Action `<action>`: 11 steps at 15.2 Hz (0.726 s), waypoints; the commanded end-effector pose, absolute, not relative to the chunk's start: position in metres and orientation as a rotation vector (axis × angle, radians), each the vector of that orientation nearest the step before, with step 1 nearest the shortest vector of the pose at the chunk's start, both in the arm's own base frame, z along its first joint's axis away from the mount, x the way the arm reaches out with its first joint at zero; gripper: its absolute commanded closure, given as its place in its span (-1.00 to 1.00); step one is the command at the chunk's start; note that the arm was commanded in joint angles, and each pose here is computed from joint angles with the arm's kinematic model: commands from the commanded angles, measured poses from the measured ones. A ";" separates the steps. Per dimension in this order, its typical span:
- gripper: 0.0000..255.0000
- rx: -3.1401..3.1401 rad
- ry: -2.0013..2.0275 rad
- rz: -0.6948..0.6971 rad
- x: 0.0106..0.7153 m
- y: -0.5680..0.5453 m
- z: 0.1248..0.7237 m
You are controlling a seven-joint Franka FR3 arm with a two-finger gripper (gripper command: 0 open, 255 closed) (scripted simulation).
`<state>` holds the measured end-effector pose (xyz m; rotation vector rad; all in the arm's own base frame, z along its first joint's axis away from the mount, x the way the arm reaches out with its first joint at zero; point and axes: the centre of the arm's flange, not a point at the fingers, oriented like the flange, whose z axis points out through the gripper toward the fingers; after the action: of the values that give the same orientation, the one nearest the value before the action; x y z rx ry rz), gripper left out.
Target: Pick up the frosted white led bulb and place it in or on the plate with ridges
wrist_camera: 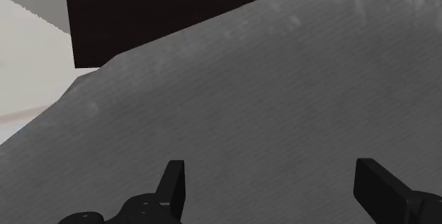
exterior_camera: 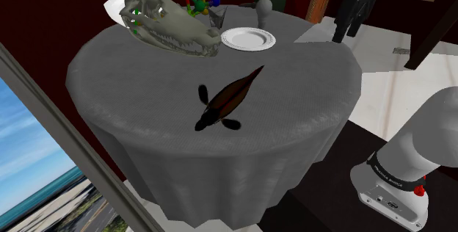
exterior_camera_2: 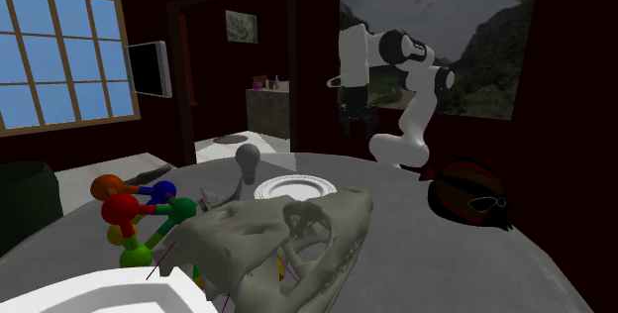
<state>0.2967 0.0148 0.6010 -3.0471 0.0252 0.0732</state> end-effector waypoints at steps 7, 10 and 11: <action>-1.00 -3.016 0.164 0.026 0.370 0.003 0.604; -1.00 -2.998 0.232 0.002 0.406 -0.005 0.605; -1.00 -2.991 0.255 -0.006 0.418 -0.009 0.606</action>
<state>0.4045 -0.0035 0.6048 -2.9977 0.2304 0.0033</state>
